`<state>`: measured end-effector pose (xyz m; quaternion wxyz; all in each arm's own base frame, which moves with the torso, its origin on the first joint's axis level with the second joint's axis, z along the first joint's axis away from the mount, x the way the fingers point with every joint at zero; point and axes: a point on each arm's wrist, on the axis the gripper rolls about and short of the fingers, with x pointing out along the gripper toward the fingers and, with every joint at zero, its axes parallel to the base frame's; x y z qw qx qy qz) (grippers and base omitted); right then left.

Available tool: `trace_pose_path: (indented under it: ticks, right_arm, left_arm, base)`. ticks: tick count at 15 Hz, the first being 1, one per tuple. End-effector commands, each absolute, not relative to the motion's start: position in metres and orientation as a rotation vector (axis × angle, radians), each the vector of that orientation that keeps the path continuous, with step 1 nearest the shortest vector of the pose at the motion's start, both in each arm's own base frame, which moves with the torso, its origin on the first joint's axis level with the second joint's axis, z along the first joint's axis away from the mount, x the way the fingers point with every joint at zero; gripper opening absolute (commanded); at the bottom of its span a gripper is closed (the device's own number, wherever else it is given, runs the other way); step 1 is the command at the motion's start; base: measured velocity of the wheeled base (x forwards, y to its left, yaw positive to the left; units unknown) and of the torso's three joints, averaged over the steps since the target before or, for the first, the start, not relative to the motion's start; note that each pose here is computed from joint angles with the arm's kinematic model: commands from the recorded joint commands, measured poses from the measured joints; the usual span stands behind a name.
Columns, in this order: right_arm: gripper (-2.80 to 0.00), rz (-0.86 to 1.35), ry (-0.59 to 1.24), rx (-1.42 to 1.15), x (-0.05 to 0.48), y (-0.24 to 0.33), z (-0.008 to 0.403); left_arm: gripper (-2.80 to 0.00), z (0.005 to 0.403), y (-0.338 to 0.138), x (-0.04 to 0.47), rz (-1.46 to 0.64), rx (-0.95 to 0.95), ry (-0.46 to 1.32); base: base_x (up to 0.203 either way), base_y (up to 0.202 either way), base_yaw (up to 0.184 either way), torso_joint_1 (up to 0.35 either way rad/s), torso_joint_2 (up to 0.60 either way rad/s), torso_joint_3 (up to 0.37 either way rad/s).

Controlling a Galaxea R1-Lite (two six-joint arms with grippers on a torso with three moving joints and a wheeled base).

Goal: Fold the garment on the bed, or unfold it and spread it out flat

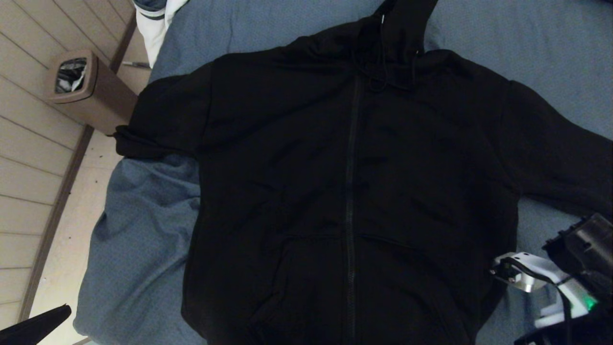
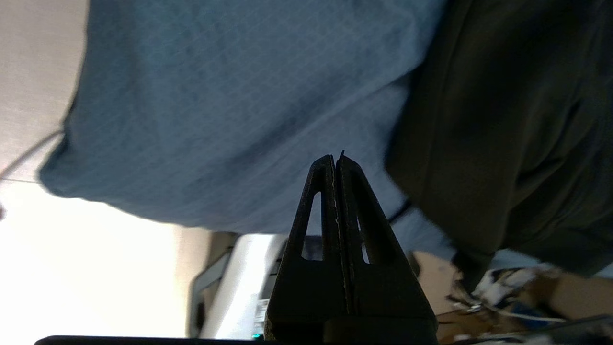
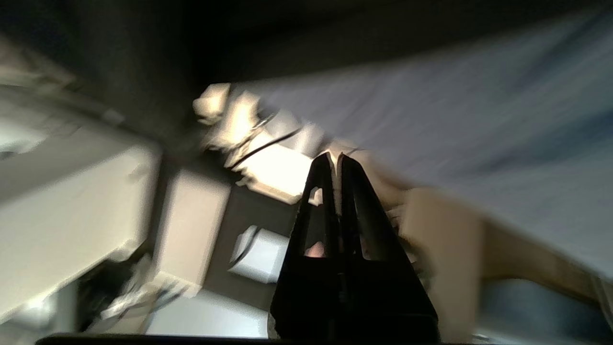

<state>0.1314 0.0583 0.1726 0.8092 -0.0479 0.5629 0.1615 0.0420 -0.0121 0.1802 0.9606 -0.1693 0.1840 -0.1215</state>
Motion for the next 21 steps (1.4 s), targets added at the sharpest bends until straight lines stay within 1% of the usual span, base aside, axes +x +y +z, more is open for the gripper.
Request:
trace_pose_path:
  ticks: [1,6,15,18,21]
  right_arm:
    - [0.00,0.283,1.202,-0.172,0.145,0.071,0.165]
    - [0.00,0.260,1.157,-0.121,0.167,0.085,0.177]
    - [0.00,0.264,1.105,-0.099,0.184,0.094,0.191]
    - [0.00,0.260,1.138,-0.116,0.185,0.097,0.183]
    - [0.00,0.264,1.133,-0.119,0.183,0.096,0.184]
  left_arm:
    - [-2.80,0.180,-0.014,0.050,-0.245,-0.360,0.394]
    - [-2.80,0.181,-0.015,0.052,-0.254,-0.365,0.384]
    - [-2.80,0.175,-0.016,0.055,-0.256,-0.364,0.390]
    - [-2.80,0.174,-0.016,0.056,-0.255,-0.364,0.394]
    - [-2.80,0.173,-0.016,0.057,-0.254,-0.364,0.400]
  base:
    - [0.000,0.000,0.000,0.000,0.00,0.000]
    - [0.000,0.000,0.000,0.000,0.00,0.000]
    - [0.000,0.000,0.000,0.000,0.00,0.000]
    - [0.000,0.000,0.000,0.000,0.00,0.000]
    - [0.000,0.000,0.000,0.000,0.00,0.000]
